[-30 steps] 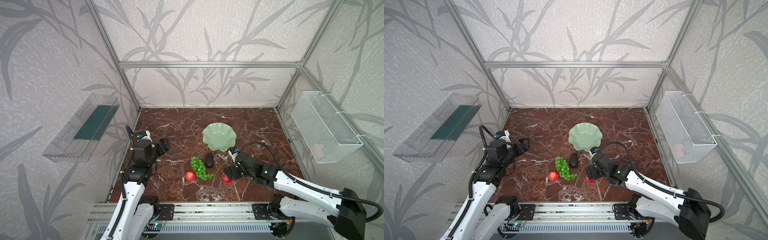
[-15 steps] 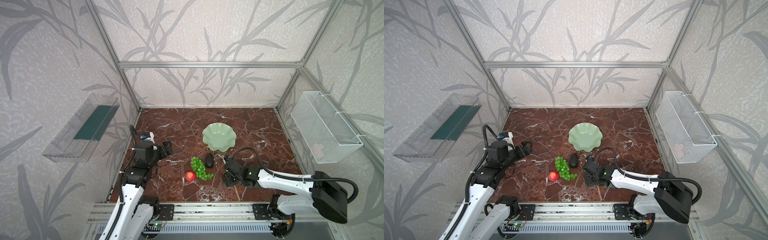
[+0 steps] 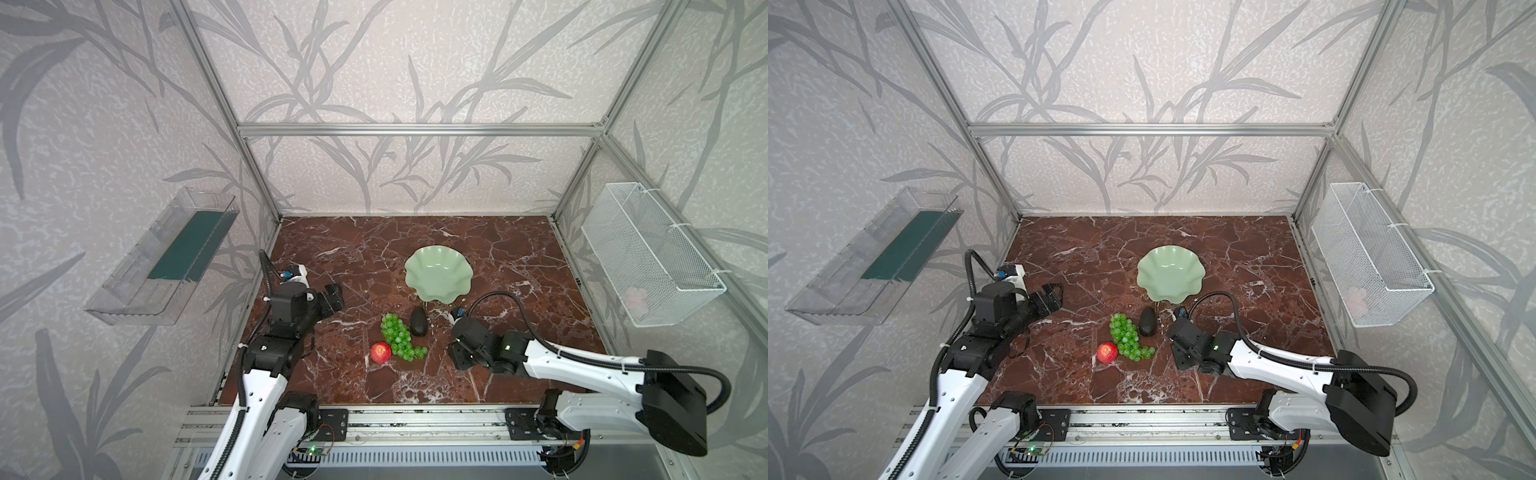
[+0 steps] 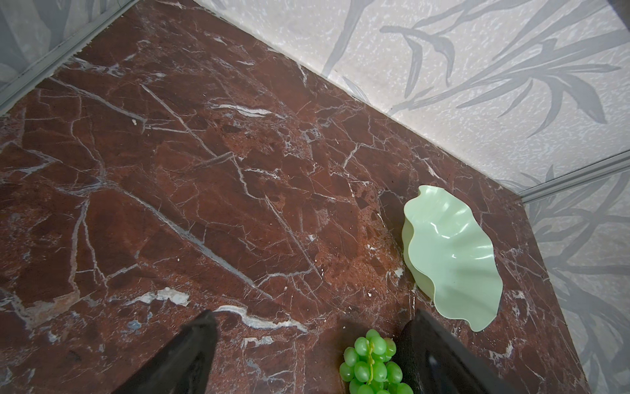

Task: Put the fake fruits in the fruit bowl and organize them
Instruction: 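Reach the right gripper to the red fruit nearest it and grasp it, then drop the red fruit into the green bowl while the left gripper advances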

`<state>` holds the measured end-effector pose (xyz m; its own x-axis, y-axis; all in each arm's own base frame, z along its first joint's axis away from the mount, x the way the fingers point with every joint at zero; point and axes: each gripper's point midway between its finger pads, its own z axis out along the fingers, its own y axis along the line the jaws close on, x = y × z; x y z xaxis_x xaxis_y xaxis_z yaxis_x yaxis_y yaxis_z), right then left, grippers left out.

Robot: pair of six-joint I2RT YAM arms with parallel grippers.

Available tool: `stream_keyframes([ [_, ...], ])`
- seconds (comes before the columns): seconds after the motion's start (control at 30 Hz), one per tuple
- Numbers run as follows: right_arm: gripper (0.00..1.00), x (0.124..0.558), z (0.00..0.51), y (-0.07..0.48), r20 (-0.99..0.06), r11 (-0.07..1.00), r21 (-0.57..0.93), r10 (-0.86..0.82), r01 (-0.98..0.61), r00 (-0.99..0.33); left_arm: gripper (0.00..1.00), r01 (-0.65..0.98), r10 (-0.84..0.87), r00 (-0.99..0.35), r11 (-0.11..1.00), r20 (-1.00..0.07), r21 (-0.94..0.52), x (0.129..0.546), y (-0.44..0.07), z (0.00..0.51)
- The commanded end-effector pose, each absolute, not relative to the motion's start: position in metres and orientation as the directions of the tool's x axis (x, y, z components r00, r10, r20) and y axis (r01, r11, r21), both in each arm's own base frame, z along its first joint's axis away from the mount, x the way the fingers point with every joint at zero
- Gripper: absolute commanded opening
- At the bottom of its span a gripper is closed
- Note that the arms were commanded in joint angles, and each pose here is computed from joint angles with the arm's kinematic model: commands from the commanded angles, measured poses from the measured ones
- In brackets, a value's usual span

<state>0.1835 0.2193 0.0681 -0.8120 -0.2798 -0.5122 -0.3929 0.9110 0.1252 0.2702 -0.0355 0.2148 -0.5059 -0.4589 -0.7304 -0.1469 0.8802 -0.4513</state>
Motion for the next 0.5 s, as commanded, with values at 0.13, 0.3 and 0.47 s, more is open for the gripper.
stream_keyframes([
  [0.13, 0.45, 0.245, 0.149, 0.226, -0.671, 0.898, 0.111, -0.249, -0.427, -0.698, 0.91, -0.165, -0.457, -0.466, 0.886, -0.757, -0.433, 0.263, -0.027, 0.222],
  [0.3, 0.45, 0.296, 0.163, 0.242, -0.699, 0.885, 0.114, -0.252, -0.452, -0.67, 0.92, -0.177, -0.467, -0.453, 0.882, -0.76, -0.437, 0.261, -0.025, 0.22],
  [0.47, 0.45, 0.351, 0.156, 0.256, -0.695, 0.886, 0.088, -0.273, -0.455, -0.665, 0.92, -0.189, -0.469, -0.442, 0.882, -0.765, -0.431, 0.26, -0.021, 0.221],
])
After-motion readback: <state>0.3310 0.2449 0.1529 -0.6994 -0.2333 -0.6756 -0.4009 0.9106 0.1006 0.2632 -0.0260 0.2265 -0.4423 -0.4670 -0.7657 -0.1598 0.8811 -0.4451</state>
